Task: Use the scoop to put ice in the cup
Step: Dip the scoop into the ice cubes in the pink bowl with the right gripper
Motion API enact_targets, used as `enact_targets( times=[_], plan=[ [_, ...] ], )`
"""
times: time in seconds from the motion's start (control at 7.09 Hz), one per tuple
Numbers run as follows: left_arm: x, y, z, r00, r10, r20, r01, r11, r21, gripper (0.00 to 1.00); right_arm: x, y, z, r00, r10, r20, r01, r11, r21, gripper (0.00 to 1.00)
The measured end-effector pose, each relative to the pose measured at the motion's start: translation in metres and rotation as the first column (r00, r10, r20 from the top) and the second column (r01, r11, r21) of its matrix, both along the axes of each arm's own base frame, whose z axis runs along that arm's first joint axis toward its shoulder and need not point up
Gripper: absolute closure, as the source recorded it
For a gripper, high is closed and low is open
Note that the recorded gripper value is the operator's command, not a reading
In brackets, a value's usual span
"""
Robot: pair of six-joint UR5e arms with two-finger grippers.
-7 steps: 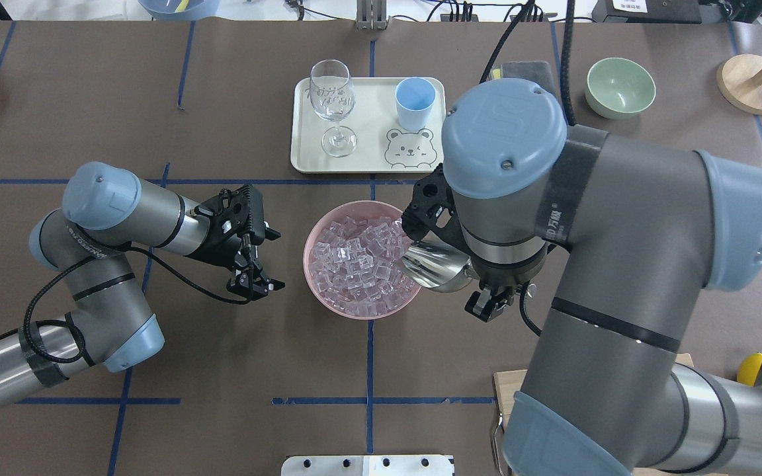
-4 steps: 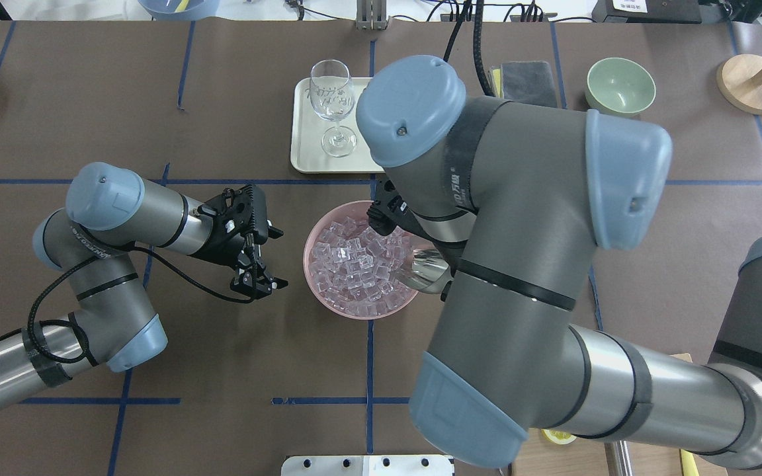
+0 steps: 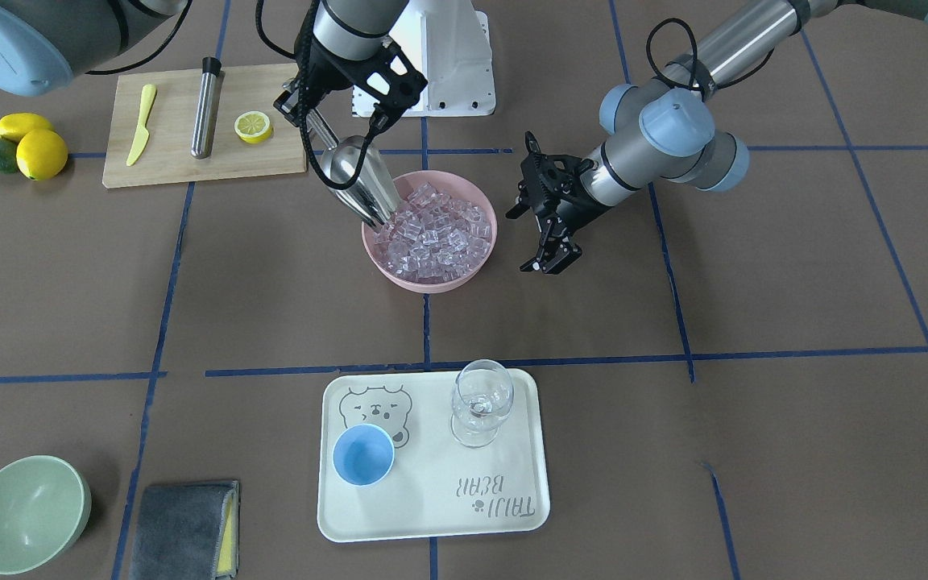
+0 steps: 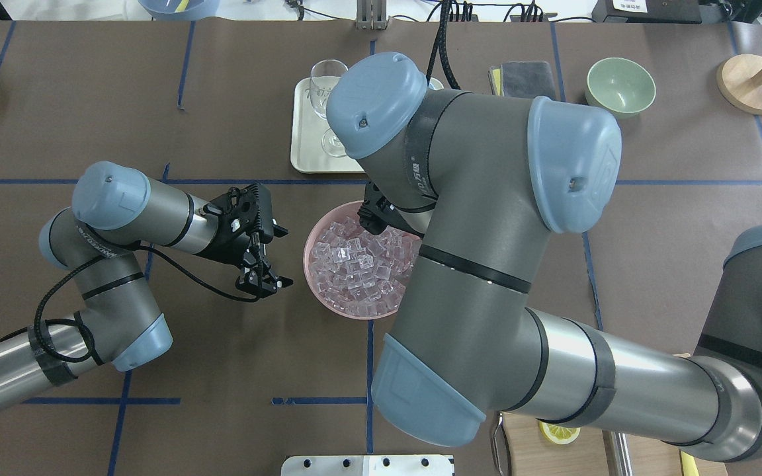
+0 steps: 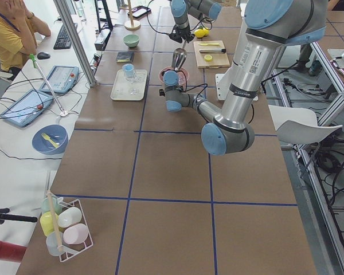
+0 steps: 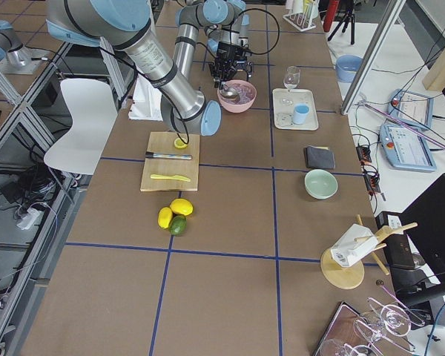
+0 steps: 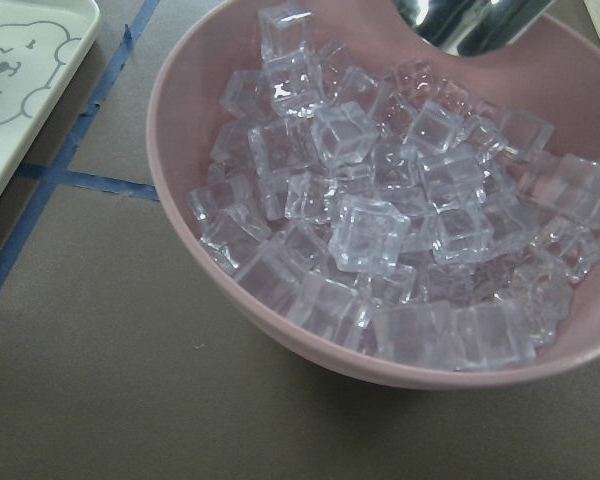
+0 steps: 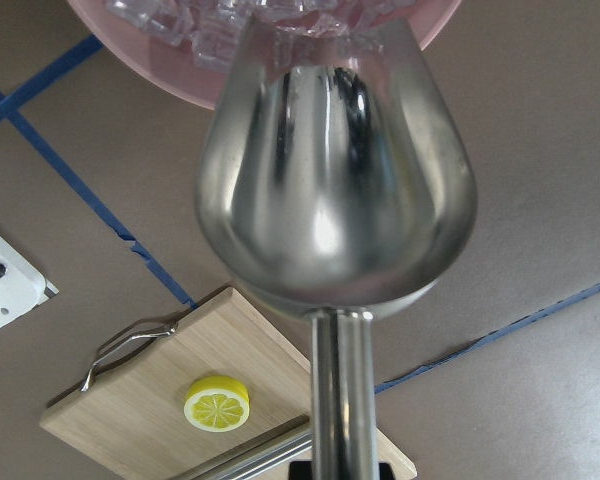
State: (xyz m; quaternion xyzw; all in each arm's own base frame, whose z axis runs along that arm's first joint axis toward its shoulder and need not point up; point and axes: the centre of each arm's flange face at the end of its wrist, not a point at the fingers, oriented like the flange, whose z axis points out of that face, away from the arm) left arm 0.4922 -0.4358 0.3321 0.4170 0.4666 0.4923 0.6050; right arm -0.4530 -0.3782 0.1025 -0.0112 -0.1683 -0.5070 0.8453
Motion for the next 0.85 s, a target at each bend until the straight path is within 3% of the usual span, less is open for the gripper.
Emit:
enact_targets(
  times=[0.85],
  plan=[
    [0.001,0.001,0.002,1.0,-0.003,-0.004,0.003,1.0,0.004,0.0,-0.045,-0.024,0.002,0.995,-0.061,-0.084,0.057,0.997,-0.045,1.0]
  ],
)
